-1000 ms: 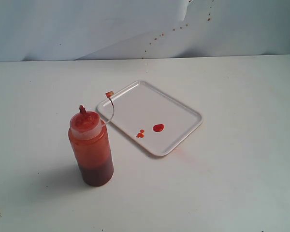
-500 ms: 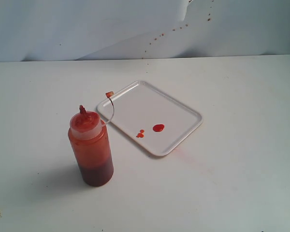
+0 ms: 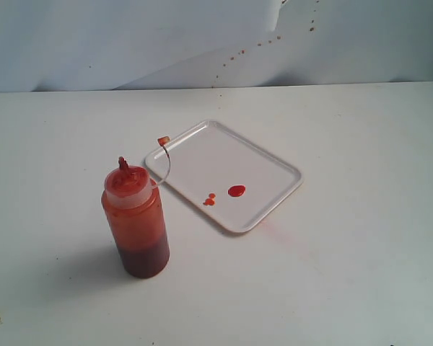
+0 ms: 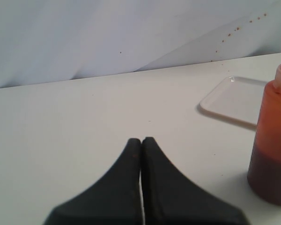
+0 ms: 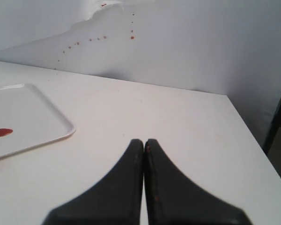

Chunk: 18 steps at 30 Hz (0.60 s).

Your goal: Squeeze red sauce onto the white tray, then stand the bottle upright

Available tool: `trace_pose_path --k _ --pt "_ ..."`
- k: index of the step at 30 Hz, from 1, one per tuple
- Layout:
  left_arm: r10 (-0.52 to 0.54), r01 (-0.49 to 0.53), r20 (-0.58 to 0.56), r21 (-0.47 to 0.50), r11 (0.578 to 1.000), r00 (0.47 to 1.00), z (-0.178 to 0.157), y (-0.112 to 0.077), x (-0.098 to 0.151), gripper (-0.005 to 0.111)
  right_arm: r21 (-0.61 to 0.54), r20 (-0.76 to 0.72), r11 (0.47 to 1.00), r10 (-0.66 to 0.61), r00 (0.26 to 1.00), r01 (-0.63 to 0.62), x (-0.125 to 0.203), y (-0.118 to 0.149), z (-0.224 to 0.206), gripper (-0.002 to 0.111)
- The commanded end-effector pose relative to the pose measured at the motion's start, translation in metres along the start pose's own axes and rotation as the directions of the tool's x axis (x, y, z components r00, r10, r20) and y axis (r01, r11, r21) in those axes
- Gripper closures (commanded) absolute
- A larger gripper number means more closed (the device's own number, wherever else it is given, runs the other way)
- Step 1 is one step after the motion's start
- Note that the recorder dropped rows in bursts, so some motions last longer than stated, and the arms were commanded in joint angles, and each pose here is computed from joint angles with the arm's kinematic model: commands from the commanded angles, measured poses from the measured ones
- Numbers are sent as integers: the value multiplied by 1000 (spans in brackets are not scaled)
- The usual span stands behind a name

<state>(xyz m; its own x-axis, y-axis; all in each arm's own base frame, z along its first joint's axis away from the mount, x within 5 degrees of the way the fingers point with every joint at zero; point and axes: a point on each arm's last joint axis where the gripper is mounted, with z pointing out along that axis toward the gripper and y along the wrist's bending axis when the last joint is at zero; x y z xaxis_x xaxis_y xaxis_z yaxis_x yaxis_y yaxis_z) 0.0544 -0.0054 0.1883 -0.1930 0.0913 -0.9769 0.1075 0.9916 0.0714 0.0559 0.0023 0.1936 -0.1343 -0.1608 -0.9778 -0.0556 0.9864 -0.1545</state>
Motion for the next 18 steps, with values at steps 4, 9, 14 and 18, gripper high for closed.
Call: trace_pose_path --k 4,9,14,18 --pt "-6 6 4 -1 1000 1000 0 0 1 107 -45 -90 997 50 995 -54 9 5 -1 108" --pt "-6 6 4 -1 1000 1000 0 0 1 107 -48 -91 995 87 992 -91 9 5 -1 108" --pt "-6 6 4 -1 1000 1000 0 0 1 107 -39 -95 998 53 994 -57 10 4 -1 108" --pt "-6 6 4 -1 1000 1000 0 0 1 107 -37 -97 997 60 993 -64 10 4 -1 108"
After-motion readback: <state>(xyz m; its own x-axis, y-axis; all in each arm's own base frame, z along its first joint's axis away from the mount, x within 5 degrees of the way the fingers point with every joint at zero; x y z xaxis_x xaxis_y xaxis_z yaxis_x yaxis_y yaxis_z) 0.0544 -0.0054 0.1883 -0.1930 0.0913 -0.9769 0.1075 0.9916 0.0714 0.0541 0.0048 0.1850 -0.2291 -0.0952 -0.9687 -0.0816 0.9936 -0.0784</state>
